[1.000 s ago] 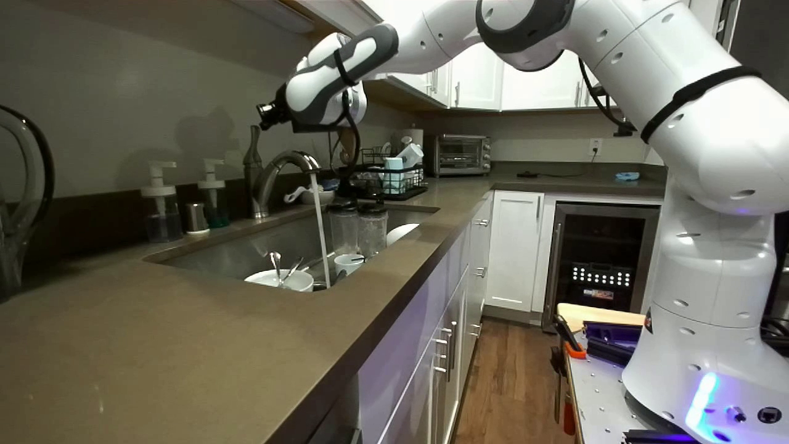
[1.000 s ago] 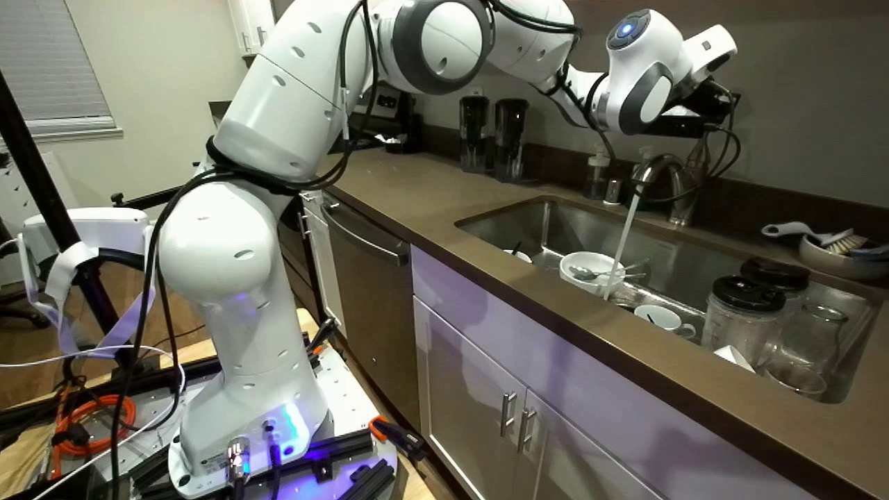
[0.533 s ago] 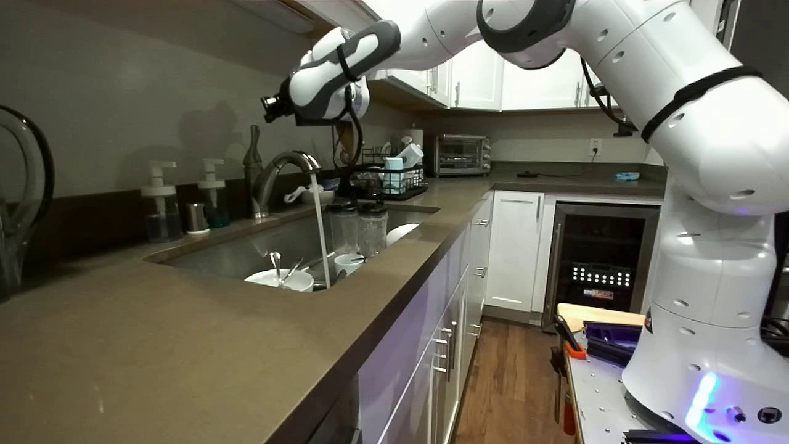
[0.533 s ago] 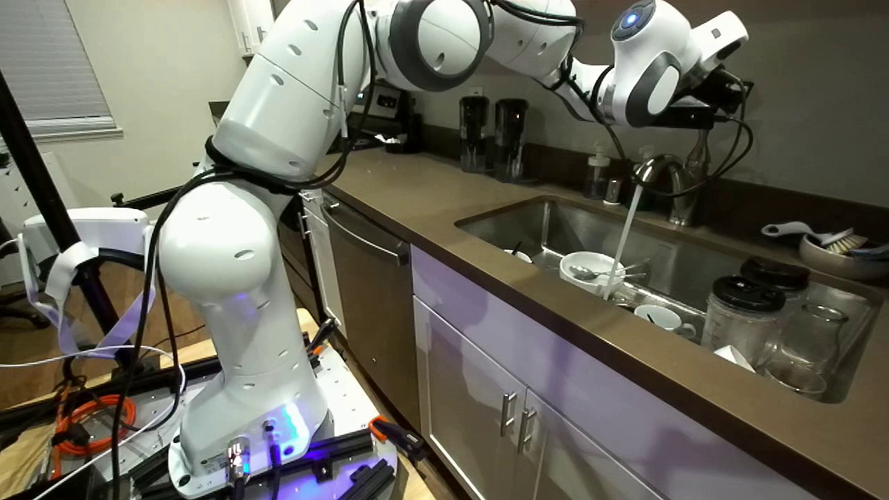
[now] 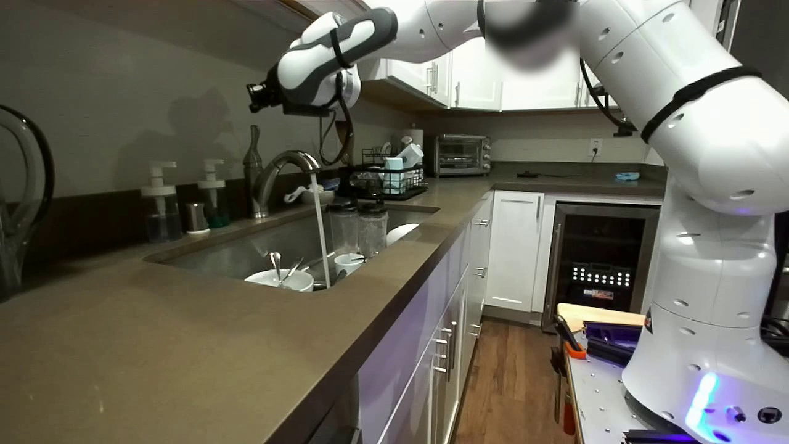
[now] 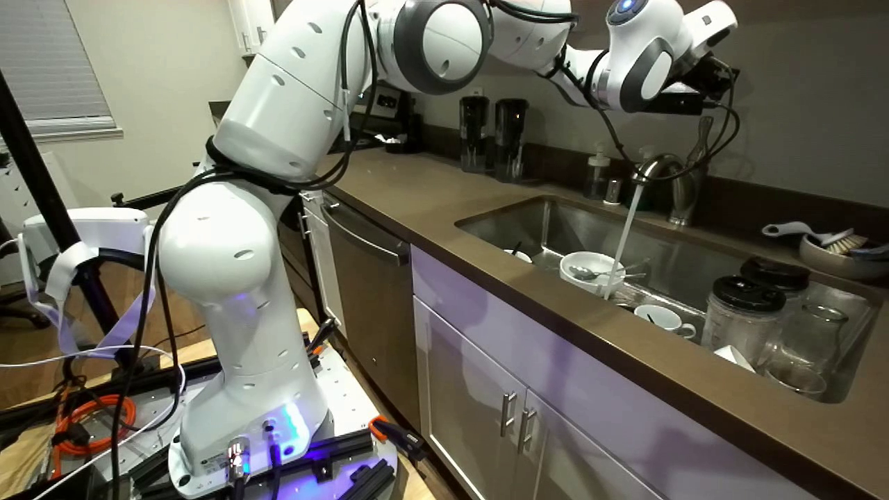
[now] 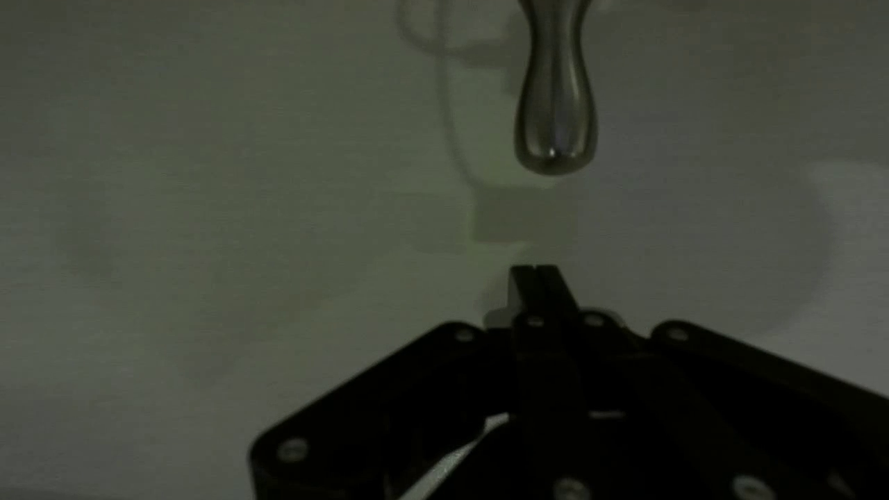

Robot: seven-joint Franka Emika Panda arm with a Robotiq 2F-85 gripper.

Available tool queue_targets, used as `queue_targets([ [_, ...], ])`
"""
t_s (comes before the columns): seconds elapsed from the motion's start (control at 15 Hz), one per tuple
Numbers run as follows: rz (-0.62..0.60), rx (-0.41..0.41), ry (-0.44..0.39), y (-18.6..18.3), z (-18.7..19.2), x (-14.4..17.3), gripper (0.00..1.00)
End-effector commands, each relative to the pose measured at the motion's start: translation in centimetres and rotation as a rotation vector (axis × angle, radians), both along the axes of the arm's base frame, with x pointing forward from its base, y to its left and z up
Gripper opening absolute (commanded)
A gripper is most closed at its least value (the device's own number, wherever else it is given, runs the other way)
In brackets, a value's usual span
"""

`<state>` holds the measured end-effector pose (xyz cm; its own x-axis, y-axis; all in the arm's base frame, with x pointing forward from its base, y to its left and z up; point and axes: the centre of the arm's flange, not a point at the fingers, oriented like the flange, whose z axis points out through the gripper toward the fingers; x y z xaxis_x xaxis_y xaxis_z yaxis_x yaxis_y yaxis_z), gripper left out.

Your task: Close the faucet

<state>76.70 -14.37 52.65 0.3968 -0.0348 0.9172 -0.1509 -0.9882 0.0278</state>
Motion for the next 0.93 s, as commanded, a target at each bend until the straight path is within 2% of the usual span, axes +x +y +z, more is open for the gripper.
queue_targets([
  [0.0,0.023,0.013,0.031,0.3,0.2,1.1,0.04],
  [0.27,0.023,0.007,0.066,0.9,-0.8,1.3,0.04],
  [0.87,0.010,-0.012,0.063,1.6,-2.2,2.2,0.04],
])
